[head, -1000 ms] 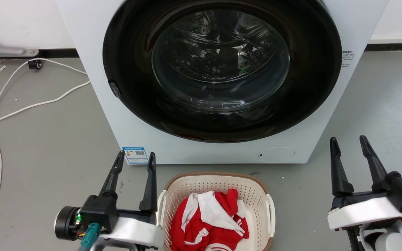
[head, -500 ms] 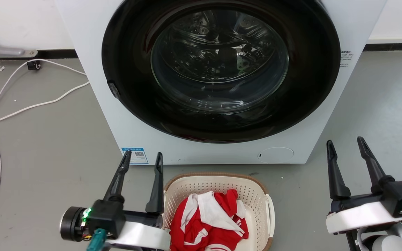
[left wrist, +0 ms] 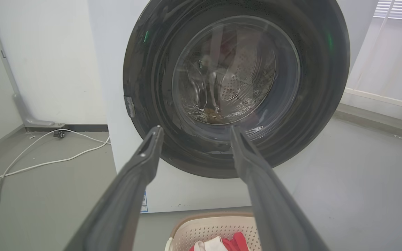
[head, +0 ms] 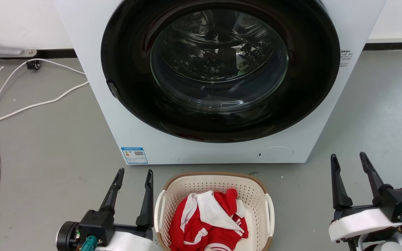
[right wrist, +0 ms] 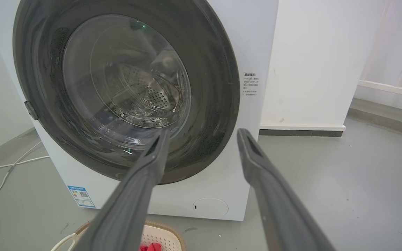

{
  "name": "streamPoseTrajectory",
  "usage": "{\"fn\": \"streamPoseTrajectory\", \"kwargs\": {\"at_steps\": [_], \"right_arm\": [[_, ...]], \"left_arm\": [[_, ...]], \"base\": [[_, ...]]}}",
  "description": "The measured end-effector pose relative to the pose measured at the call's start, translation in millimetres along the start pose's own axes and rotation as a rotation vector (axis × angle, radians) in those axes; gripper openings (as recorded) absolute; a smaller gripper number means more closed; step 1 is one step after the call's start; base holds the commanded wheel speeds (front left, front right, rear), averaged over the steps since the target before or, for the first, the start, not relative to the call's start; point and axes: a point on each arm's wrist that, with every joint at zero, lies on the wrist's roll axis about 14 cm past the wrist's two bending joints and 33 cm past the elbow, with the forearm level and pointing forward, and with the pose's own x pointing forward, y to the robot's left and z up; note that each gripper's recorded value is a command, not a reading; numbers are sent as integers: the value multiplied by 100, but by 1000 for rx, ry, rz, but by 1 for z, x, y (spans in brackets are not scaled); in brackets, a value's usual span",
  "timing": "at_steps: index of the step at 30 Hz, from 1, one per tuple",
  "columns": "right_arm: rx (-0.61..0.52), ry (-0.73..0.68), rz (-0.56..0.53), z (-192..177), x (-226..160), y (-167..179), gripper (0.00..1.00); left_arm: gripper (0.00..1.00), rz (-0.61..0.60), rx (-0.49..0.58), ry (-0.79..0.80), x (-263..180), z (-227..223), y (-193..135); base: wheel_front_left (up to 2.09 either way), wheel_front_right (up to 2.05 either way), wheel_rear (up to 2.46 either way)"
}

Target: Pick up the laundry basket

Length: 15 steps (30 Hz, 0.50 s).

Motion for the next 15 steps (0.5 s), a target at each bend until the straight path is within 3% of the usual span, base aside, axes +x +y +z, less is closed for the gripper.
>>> {"fn": "streamPoseTrajectory", "kwargs": {"at_steps": [15], "right_arm": [[-51,2,13,-3,2,2,100]], "left_arm": [[100,-42,93,13,-1,-8,-6]], "base": [[0,0,0]]}}
